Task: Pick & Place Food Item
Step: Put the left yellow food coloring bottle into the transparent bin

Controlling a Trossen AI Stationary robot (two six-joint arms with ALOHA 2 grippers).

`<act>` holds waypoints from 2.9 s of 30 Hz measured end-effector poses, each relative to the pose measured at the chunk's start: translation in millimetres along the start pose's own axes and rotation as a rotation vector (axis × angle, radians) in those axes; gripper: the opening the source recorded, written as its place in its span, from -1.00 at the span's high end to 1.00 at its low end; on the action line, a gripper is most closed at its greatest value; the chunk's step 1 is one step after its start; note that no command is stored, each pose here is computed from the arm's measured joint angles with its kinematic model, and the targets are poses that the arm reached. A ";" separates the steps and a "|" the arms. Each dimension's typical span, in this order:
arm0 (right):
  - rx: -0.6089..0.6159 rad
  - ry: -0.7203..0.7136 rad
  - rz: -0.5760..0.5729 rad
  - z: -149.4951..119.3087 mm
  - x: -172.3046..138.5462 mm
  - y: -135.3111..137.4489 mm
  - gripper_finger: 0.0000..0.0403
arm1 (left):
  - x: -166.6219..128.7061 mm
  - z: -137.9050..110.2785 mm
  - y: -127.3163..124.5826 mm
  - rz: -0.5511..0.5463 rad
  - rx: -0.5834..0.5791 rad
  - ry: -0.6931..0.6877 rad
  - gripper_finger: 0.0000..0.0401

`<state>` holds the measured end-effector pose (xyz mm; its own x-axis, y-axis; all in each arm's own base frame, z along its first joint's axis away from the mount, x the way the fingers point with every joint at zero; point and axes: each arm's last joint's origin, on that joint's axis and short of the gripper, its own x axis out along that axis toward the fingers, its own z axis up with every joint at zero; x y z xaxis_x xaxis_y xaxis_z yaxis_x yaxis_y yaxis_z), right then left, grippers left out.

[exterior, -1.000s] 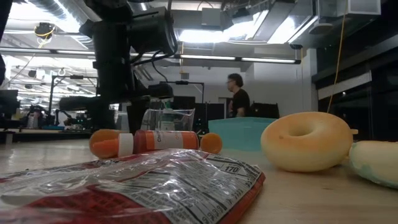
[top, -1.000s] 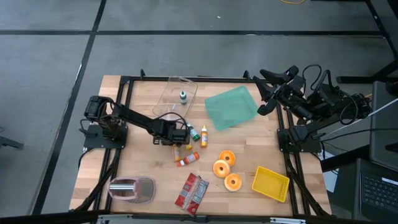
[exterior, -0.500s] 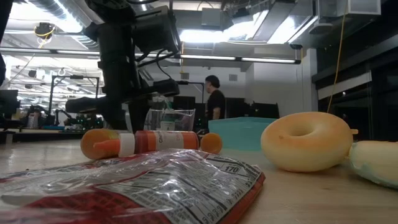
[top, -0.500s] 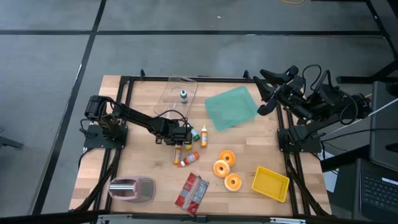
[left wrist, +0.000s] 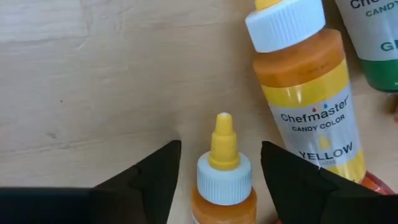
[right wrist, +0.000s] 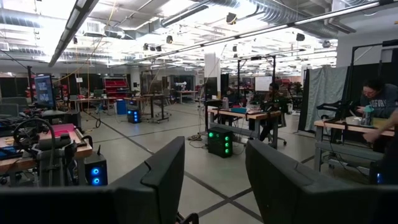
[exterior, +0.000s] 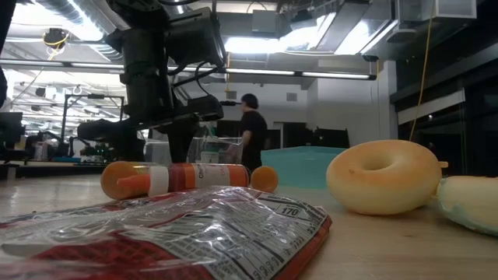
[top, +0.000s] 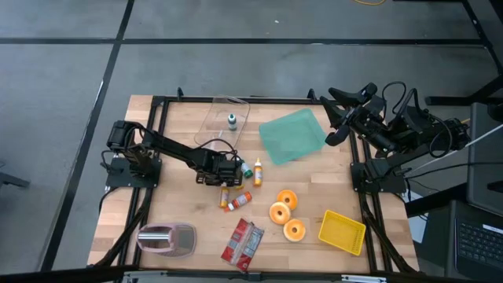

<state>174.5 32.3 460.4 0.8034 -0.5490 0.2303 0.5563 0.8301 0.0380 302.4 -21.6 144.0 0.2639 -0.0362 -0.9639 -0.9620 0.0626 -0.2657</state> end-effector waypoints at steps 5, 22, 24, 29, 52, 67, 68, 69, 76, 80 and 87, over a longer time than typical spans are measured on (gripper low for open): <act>-0.003 0.005 -0.019 -0.2 0.0 -0.6 0.16 | 0.0 2.7 -0.4 -0.005 -0.011 -0.022 0.01; -0.004 0.009 -0.034 -0.5 0.1 -1.0 0.16 | -0.1 1.0 -1.8 -0.019 0.043 0.026 0.18; -0.005 0.009 -0.038 -0.6 0.6 -1.6 0.16 | 0.0 0.7 -1.7 -0.019 0.055 0.036 0.18; -0.008 0.009 -0.053 -1.0 2.5 -3.6 0.16 | 0.1 0.4 -1.6 -0.018 0.073 0.049 0.32; 0.006 -0.015 -0.062 -2.0 11.8 -12.3 0.16 | -39.3 6.0 -29.5 -0.389 0.095 -0.214 0.44; 0.016 -0.030 -0.054 -2.6 17.1 -17.6 0.16 | -120.0 17.9 -16.2 -0.398 0.329 -0.847 0.44; 0.021 -0.033 -0.048 -2.6 17.6 -17.9 0.16 | -125.2 20.1 -14.6 -0.371 0.352 -0.906 0.44; 0.024 -0.035 -0.044 -2.5 18.1 -18.4 0.16 | -129.6 22.6 -12.6 -0.333 0.385 -0.955 0.44; 0.070 -0.043 -0.045 -2.5 20.2 -20.9 0.16 | -148.4 55.4 -1.3 -0.084 0.510 -1.145 0.44; 0.093 -0.049 -0.044 -1.9 20.1 -21.0 0.16 | -148.1 85.8 5.1 0.039 0.499 -1.169 0.44; 0.155 -0.051 -0.043 -1.8 20.1 -21.0 0.16 | -145.7 141.1 9.0 0.044 0.541 -1.195 0.44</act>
<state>179.4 3.7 462.5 0.7655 -0.5822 0.2741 0.5477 0.8130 0.1973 265.2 125.0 279.5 0.4007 0.8591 -0.3185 -0.8955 0.4408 0.0624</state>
